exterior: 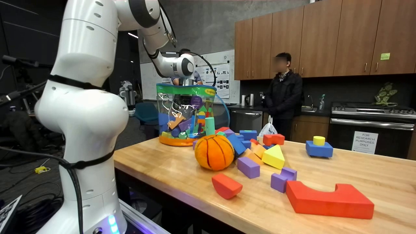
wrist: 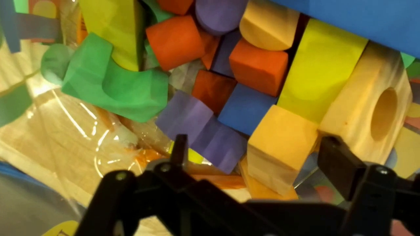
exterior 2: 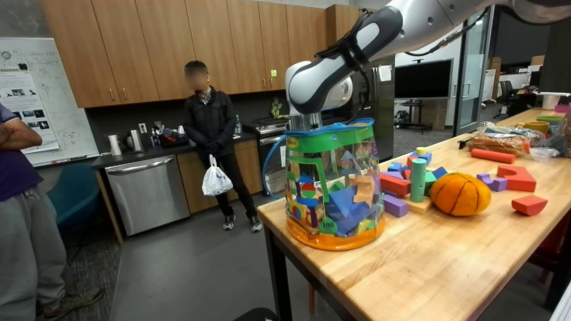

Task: Remove the blocks from the basket

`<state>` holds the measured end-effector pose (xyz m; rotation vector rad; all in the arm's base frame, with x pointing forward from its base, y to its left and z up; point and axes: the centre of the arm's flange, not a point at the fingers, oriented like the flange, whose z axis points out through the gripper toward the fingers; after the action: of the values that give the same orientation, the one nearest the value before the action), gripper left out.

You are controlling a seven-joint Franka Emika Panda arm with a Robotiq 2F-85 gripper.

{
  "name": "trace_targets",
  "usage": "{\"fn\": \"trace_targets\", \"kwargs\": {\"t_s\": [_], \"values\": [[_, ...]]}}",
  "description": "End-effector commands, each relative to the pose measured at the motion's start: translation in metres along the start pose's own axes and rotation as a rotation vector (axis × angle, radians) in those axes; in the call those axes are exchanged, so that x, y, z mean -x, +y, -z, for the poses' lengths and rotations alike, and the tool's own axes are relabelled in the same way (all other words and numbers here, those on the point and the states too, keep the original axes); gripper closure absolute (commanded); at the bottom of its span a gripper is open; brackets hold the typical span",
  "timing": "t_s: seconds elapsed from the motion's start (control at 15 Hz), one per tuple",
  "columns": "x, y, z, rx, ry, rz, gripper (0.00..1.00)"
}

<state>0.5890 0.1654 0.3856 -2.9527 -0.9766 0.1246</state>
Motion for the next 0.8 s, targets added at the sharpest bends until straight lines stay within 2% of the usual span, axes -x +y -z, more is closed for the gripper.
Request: {"fn": "trace_targets", "kwargs": {"t_s": [0.0, 0.33, 0.4, 0.47, 0.53, 0.73], "values": [[0.003, 0.000, -0.012, -0.058, 0.003, 0.007, 0.00], [-0.007, -0.011, -0.014, -0.136, 0.032, 0.077, 0.00], [-0.008, -0.013, -0.013, -0.142, 0.037, 0.083, 0.25], [-0.008, -0.014, -0.013, -0.149, 0.040, 0.087, 0.26], [-0.008, -0.013, -0.013, -0.149, 0.043, 0.089, 0.32], [-0.007, -0.012, -0.012, -0.148, 0.045, 0.080, 0.56]]}}
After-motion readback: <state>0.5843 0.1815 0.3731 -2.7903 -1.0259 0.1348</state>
